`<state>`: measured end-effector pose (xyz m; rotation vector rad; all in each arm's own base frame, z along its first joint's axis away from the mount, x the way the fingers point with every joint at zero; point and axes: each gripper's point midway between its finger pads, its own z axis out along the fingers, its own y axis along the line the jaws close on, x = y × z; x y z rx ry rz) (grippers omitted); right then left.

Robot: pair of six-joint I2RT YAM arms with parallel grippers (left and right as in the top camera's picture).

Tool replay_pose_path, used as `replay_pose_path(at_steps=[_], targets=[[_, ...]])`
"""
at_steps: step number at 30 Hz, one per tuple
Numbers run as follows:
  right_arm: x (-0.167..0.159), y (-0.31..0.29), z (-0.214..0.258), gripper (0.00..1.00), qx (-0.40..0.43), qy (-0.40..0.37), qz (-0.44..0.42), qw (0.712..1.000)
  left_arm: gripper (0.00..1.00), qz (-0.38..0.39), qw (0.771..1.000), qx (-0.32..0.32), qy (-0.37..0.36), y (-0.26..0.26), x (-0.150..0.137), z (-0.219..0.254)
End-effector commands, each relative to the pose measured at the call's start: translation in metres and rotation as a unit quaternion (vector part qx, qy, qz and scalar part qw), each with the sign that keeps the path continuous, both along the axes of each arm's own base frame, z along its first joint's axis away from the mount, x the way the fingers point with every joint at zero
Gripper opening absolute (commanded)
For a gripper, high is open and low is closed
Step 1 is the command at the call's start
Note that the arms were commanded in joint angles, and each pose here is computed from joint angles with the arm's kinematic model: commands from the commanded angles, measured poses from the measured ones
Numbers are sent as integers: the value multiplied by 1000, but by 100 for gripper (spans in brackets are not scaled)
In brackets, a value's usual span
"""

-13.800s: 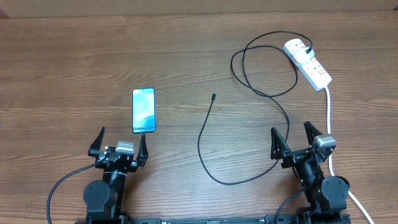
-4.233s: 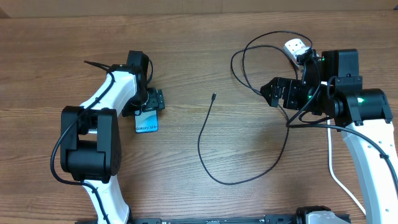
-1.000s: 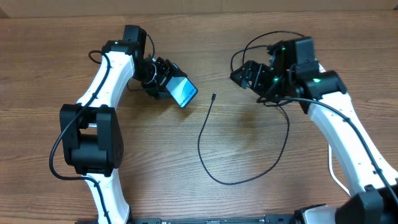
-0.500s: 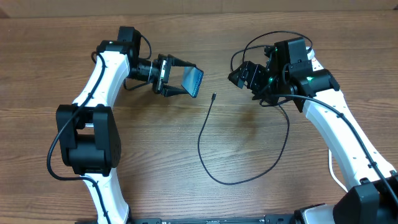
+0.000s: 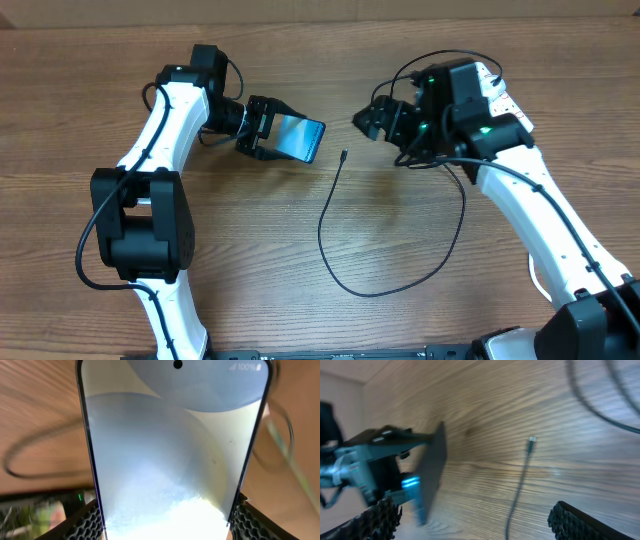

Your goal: Plug charger to phone and switch on socket

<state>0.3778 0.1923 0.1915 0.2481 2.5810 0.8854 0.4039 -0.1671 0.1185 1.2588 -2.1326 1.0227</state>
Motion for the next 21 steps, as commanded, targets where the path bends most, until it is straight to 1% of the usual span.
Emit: replay_pose_path(at_steps=[1, 4, 9, 11, 14, 15, 21], targets=[[4, 25, -1, 97, 1, -11, 24, 1000, 4, 45, 993, 105, 15, 26, 12, -20], [4, 41, -18, 96, 7, 11, 26, 1000, 4, 50, 992, 114, 16, 28, 13, -22], [1, 74, -44, 94, 14, 26, 61, 998, 4, 50, 992, 117, 16, 29, 13, -22], [1, 89, -53, 91, 18, 25, 72, 997, 4, 50, 992, 117, 15, 29, 13, -22], [0, 103, -55, 88, 22, 18, 81, 996, 4, 49, 992, 117, 15, 28, 13, -22], [0, 109, -55, 85, 23, 13, 81, 996, 4, 49, 992, 119, 15, 29, 13, -23], [3, 124, -65, 74, 10, 5, 53, 999, 4, 49, 991, 120, 17, 29, 12, -23]])
